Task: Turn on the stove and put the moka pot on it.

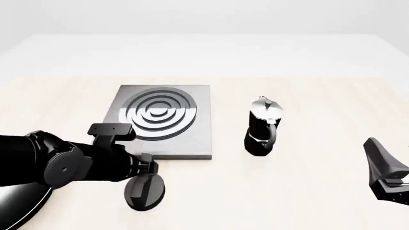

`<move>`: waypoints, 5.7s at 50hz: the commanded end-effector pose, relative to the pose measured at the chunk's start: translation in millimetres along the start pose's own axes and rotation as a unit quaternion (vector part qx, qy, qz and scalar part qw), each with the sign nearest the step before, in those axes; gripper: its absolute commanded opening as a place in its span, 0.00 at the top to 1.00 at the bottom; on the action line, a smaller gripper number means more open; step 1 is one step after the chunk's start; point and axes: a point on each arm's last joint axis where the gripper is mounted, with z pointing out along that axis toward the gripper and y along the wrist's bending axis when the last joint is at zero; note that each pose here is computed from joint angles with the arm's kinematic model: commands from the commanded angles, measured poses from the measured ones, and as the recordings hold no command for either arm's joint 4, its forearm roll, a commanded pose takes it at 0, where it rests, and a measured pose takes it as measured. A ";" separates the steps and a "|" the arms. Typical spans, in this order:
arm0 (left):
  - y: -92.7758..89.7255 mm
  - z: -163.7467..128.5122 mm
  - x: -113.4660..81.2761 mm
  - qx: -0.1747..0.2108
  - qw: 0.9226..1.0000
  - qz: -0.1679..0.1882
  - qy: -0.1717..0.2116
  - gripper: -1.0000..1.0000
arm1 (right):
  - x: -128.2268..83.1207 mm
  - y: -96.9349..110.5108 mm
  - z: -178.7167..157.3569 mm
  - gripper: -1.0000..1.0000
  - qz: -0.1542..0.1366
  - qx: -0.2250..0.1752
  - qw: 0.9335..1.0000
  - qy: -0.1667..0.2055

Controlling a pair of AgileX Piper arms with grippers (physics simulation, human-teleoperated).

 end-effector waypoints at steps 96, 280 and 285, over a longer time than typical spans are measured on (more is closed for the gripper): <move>73.6 -153.7 96.0 -0.154 0.837 0.018 -0.524 0.00 | -112.4 24.5 33.1 0.00 0.030 -0.078 0.983 0.166; 78.6 -138.3 85.9 -0.147 0.849 0.016 -0.508 0.00 | 7.1 89.1 124.8 1.00 0.043 -0.166 0.945 0.278; 77.9 -140.4 88.9 -0.148 0.846 0.016 -0.512 0.00 | -19.0 93.9 118.6 1.00 0.027 -0.182 0.942 0.281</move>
